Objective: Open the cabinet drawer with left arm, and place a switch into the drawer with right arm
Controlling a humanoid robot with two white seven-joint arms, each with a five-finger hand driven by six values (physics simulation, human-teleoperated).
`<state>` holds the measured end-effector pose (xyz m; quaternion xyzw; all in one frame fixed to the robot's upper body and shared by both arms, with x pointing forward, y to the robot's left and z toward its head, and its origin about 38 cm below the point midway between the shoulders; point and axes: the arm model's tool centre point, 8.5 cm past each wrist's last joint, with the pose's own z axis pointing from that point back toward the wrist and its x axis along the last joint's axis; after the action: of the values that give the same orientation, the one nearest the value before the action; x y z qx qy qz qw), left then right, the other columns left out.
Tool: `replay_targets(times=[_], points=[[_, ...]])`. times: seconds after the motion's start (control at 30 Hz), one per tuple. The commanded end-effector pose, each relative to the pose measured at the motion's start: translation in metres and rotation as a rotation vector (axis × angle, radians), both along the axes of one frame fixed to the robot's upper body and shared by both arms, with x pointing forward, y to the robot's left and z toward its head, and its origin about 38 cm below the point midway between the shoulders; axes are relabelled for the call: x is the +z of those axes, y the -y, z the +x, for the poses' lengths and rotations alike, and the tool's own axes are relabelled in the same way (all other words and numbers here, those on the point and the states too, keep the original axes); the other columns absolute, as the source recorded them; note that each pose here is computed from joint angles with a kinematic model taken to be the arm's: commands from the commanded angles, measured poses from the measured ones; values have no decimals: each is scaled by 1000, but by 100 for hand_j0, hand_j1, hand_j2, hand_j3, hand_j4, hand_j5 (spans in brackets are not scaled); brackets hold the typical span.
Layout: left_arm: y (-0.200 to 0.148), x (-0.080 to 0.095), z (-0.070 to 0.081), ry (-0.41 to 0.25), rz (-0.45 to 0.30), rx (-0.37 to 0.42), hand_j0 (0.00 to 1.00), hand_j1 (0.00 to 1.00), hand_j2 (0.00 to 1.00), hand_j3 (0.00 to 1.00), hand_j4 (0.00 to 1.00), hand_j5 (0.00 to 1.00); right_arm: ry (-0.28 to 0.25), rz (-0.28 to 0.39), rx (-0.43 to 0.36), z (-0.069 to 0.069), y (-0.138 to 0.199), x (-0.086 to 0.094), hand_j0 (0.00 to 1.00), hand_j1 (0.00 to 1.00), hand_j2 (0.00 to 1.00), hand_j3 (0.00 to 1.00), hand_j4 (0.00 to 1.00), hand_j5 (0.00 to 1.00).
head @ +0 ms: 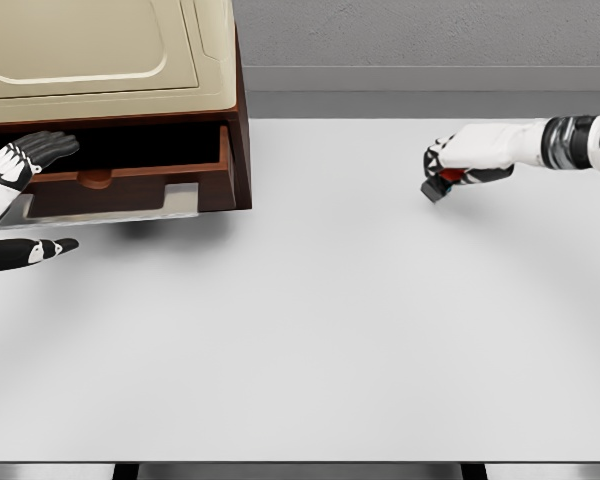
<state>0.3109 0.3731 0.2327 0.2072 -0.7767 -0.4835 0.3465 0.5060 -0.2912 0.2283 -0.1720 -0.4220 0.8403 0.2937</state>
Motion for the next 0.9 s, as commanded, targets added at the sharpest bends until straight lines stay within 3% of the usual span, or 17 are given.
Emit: replay_targets(times=[0.0,0.07,0.33,0.67,0.8,0.87], points=[[0,1,0,0,-7,0,100,100,100,100,100,100,28,26,39,-3,-14,10,31,31,31,31,31,31],[0,0,0,-2,-7,-1,100,100,100,100,100,100,53,38,74,-6,-25,19,31,31,31,31,31,31],[0,1,0,0,-7,0,100,100,100,100,100,100,123,80,160,2,-71,52,32,32,32,32,32,32],[0,1,0,0,-7,0,100,100,100,100,100,100,201,137,305,-3,-139,89,33,33,33,33,33,33],[0,1,0,-1,-13,-1,100,100,100,100,100,100,267,141,418,-27,-166,111,33,33,33,33,33,33],[0,0,0,-3,-15,-1,100,100,100,100,100,100,284,151,457,-31,-183,119,33,33,33,33,33,33]])
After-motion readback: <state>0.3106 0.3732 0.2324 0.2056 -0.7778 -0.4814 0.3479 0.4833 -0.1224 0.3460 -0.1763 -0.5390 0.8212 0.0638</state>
